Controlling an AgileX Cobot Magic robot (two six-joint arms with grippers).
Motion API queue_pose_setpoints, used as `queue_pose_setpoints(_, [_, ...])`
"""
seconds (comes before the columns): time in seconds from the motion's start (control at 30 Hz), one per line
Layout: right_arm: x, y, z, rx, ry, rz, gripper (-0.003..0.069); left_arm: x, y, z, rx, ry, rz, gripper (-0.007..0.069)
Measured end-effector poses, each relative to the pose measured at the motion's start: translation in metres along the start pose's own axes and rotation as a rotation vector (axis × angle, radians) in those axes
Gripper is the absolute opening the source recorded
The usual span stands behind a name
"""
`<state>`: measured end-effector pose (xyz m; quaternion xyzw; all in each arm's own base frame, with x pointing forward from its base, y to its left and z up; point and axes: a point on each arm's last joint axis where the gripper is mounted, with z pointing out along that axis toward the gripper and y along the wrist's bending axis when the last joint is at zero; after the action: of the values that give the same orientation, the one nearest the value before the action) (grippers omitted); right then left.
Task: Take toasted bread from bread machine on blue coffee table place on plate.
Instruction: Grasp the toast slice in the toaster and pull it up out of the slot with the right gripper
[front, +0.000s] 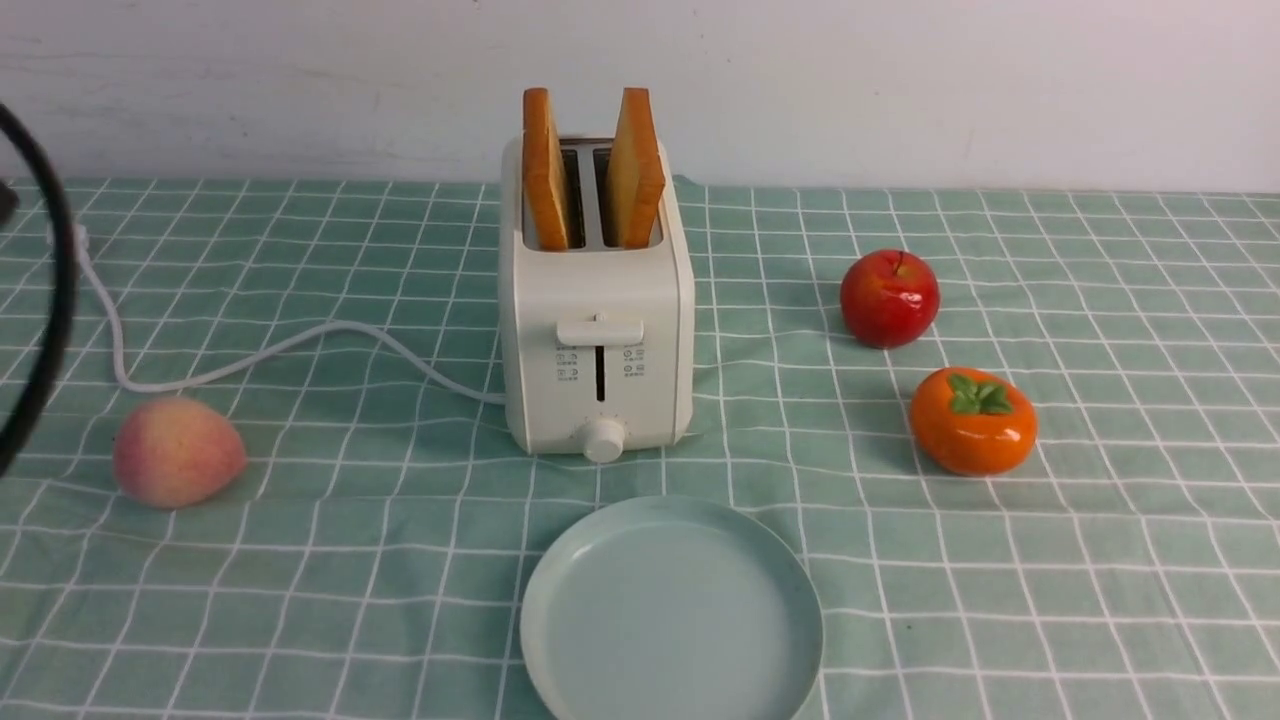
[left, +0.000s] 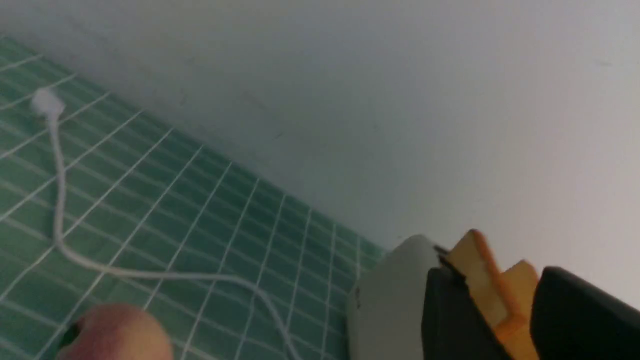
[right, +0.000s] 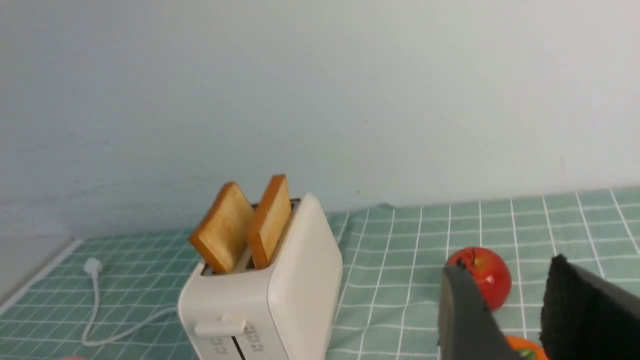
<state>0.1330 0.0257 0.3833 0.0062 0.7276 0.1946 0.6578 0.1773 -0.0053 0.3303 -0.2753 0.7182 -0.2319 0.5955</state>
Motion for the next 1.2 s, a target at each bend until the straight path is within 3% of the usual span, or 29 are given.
queue_pose_setpoints(0.13, [0.012, -0.010, 0.031, 0.013, 0.102, 0.081, 0.0240, 0.016, 0.031, 0.006, -0.263, 0.081, -0.025, 0.0237])
queue_pose_setpoints(0.23, [0.030, -0.015, 0.062, -0.032, 0.299, 0.122, 0.0240, 0.022, 0.049, 0.000, -0.456, 0.124, -0.005, 0.0237])
queue_pose_setpoints(0.33, [0.039, -0.018, 0.084, -0.071, 0.425, 0.149, 0.0240, 0.023, 0.055, -0.003, -0.531, 0.148, 0.025, 0.0237])
queue_pose_setpoints(0.37, [0.044, -0.019, 0.110, -0.126, 0.548, 0.177, 0.0240, 0.024, 0.058, -0.005, -0.558, 0.158, 0.040, 0.0237])
queue_pose_setpoints(0.43, [0.044, -0.019, 0.121, -0.152, 0.590, 0.188, 0.0240, 0.024, 0.057, -0.004, -0.549, 0.159, 0.040, 0.0237])
queue_pose_setpoints(0.6, [0.020, -0.003, 0.199, -0.302, 0.637, 0.187, 0.0242, 0.027, 0.042, 0.002, -0.364, 0.182, 0.004, 0.0235])
queue_pose_setpoints(0.7, [0.012, 0.018, 0.233, -0.373, 0.625, 0.118, 0.0256, 0.033, 0.034, 0.003, -0.293, 0.242, 0.071, 0.0230])
queue_pose_setpoints(0.77, [0.009, 0.044, 0.270, -0.423, 0.618, 0.060, 0.0282, 0.042, 0.025, 0.005, -0.217, 0.333, 0.198, 0.0227])
queue_pose_setpoints(0.9, [0.015, 0.071, 0.311, -0.438, 0.618, 0.015, 0.0335, 0.056, 0.014, 0.010, -0.125, 0.463, 0.341, 0.0228])
queue_pose_setpoints(1.1, [0.034, 0.104, 0.354, -0.438, 0.573, -0.111, 0.0407, 0.070, -0.011, 0.011, -0.003, 0.701, 0.346, 0.0235])
queue_pose_setpoints(1.2, [0.043, 0.105, 0.366, -0.402, 0.535, -0.162, 0.0417, 0.073, -0.019, 0.010, 0.055, 0.789, 0.331, 0.0235])
